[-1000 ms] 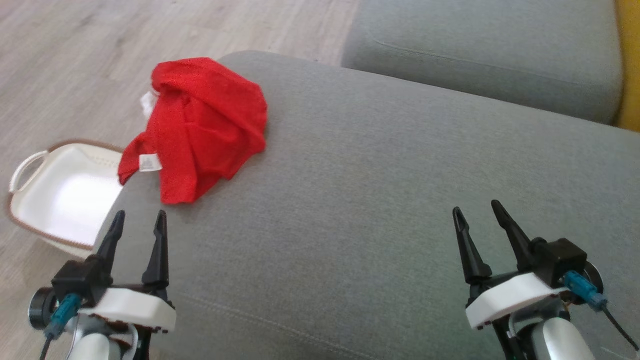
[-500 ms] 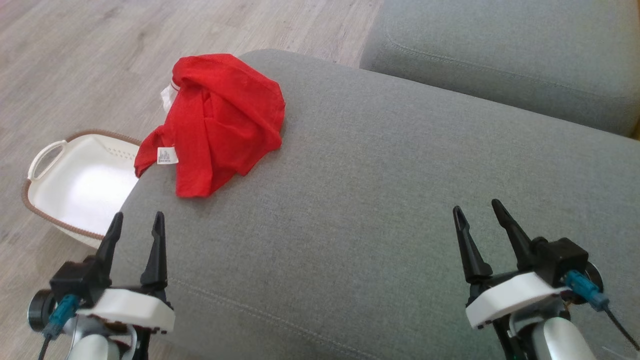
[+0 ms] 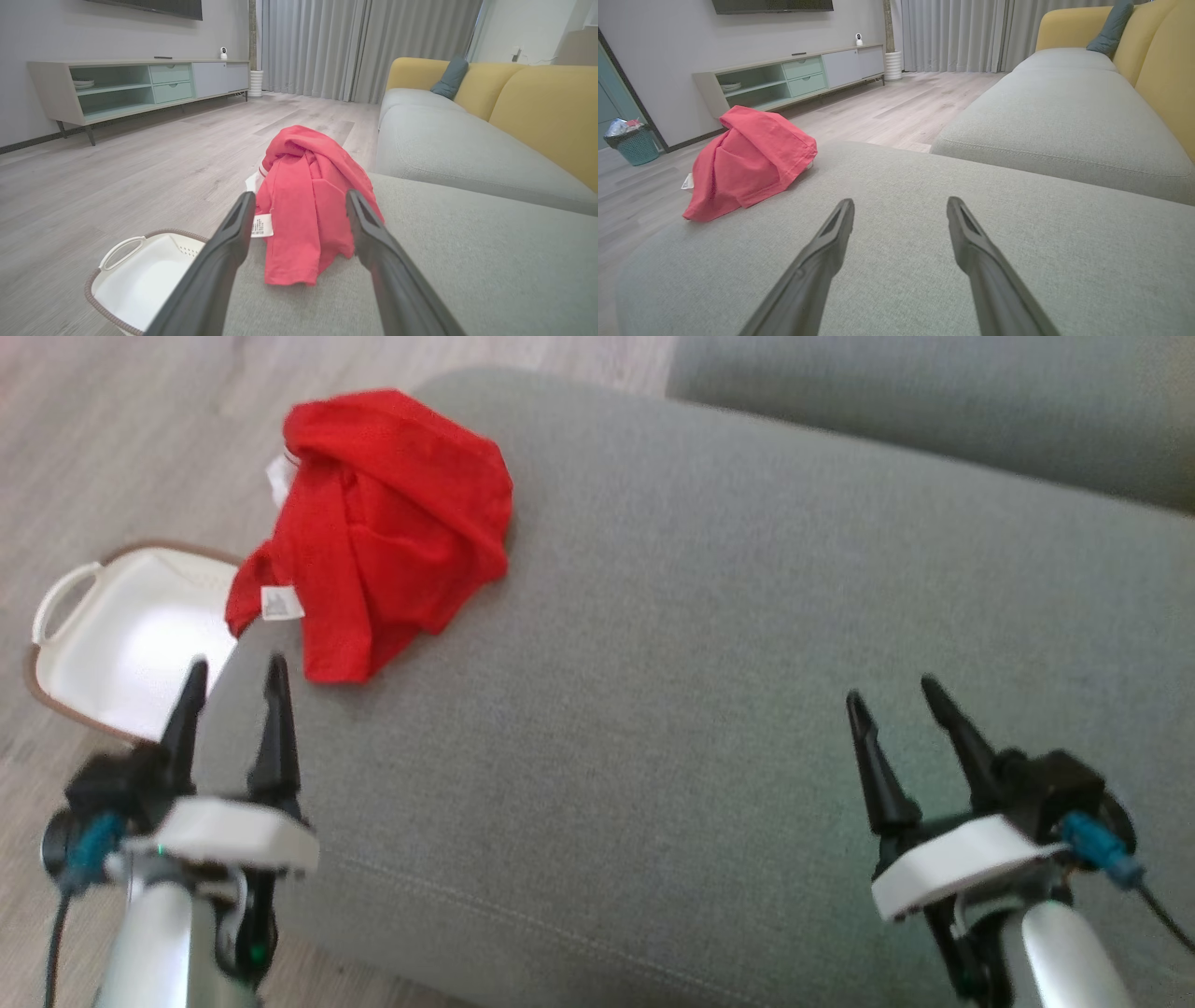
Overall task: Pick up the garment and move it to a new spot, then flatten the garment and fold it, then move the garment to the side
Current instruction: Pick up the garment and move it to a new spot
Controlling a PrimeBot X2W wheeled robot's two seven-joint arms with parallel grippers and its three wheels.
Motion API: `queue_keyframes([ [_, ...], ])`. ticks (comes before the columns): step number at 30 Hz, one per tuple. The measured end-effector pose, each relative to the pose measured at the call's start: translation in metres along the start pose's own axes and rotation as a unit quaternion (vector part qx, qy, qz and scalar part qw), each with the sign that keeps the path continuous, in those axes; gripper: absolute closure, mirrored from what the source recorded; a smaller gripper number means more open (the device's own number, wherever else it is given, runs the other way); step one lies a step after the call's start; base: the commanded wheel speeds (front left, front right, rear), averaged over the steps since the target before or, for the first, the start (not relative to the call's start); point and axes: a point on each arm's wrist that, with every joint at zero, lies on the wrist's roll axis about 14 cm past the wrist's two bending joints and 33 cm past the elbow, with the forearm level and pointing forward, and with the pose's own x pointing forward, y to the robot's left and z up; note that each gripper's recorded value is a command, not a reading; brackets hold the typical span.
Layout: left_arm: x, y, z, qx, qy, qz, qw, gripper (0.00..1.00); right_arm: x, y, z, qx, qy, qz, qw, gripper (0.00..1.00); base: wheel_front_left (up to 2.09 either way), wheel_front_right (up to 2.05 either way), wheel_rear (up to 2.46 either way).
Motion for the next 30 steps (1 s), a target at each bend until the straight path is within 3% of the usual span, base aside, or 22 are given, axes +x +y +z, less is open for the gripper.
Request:
queue_keyframes([
  [13,0.083,-0.016,-0.063,-0.027,0.106,0.008,0.994,0.00,0.037,-0.044,-0.025,-0.006,0.035,-0.014,0.999,0.00,0.00,0.00,0.00],
  [16,0.097,-0.022,-0.093,-0.043,0.156,0.015,0.987,0.00,0.047,-0.049,-0.039,0.005,0.049,-0.013,0.999,0.00,0.00,0.00,0.00],
  [21,0.082,-0.015,-0.141,-0.053,0.256,0.039,0.964,0.00,0.049,-0.049,-0.053,0.014,0.066,-0.010,0.998,0.00,0.00,0.00,0.00],
  [30,0.080,-0.020,-0.164,-0.052,0.340,0.037,0.938,0.00,0.052,-0.050,-0.057,0.014,0.072,-0.008,0.997,0.00,0.00,0.00,0.00],
])
